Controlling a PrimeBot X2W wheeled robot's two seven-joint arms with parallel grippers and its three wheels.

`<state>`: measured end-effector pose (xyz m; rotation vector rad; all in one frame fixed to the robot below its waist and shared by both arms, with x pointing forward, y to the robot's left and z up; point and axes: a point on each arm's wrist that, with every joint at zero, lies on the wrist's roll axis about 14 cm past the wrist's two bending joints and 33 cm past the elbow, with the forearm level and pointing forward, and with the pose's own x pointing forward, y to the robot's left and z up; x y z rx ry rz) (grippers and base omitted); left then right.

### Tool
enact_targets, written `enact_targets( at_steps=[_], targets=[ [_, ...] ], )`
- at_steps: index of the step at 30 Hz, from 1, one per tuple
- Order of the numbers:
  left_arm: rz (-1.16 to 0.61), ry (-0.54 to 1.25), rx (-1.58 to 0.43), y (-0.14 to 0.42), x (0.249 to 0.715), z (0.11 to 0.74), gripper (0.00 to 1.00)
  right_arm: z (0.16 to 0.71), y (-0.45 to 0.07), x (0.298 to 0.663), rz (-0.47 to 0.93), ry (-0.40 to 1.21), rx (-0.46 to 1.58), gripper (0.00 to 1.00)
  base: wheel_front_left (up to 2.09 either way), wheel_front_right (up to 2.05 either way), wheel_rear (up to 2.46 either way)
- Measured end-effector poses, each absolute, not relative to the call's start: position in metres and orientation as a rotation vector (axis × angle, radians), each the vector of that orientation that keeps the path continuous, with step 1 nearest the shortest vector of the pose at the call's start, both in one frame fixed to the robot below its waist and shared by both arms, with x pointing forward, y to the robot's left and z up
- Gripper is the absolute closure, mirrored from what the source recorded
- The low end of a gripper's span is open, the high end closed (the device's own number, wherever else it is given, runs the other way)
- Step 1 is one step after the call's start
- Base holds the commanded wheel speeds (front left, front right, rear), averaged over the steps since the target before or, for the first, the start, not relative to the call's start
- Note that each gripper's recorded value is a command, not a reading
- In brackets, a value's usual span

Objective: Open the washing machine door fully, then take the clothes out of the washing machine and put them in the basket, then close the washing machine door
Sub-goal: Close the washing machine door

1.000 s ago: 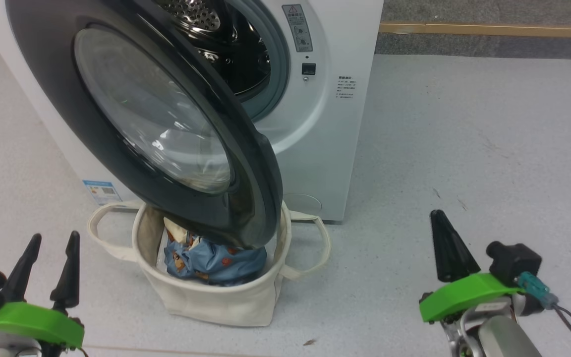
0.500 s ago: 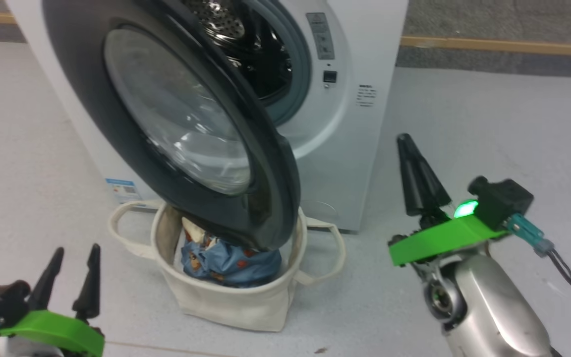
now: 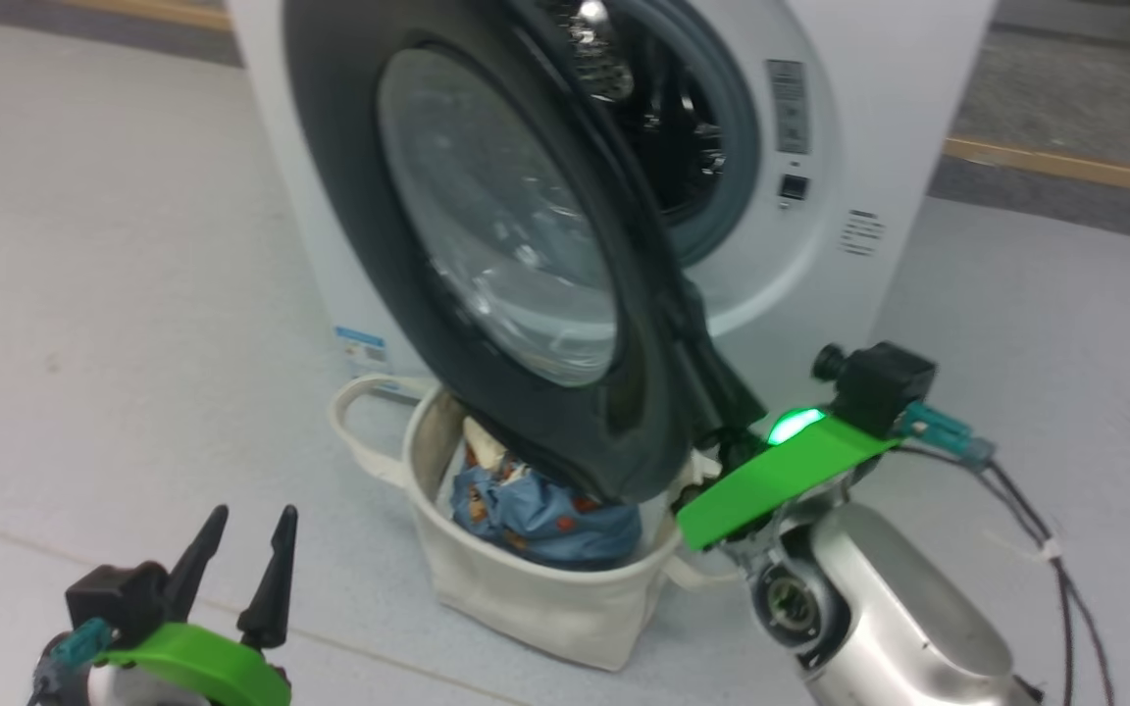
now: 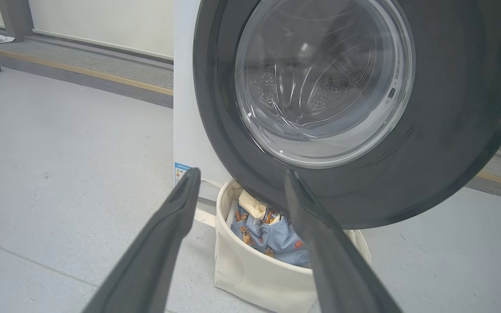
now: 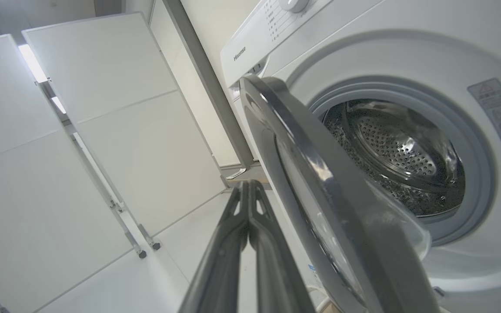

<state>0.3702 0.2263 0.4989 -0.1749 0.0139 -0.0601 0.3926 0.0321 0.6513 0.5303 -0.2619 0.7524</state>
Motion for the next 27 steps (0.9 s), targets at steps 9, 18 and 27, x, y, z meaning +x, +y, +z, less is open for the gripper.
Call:
enact_targets(
  at_steps=[9, 18, 27],
  targets=[
    [0.006, 0.028, -0.174, 0.247, 0.355, 0.492, 0.00, 0.589, 0.073, 0.397, 0.801, -0.034, 0.568, 1.00, 0.00, 0.00, 0.00],
    [-0.004, 0.047, -0.177, 0.244, 0.376, 0.489, 0.00, 0.557, 0.065, 0.434, 0.731, 0.039, 0.532, 1.00, 0.00, 0.00, 0.00],
    [-0.038, 0.070, -0.188, 0.231, 0.393, 0.481, 0.00, 0.554, 0.016, 0.469, 0.571, -0.019, 0.503, 1.00, 0.00, 0.00, 0.00]
  ],
)
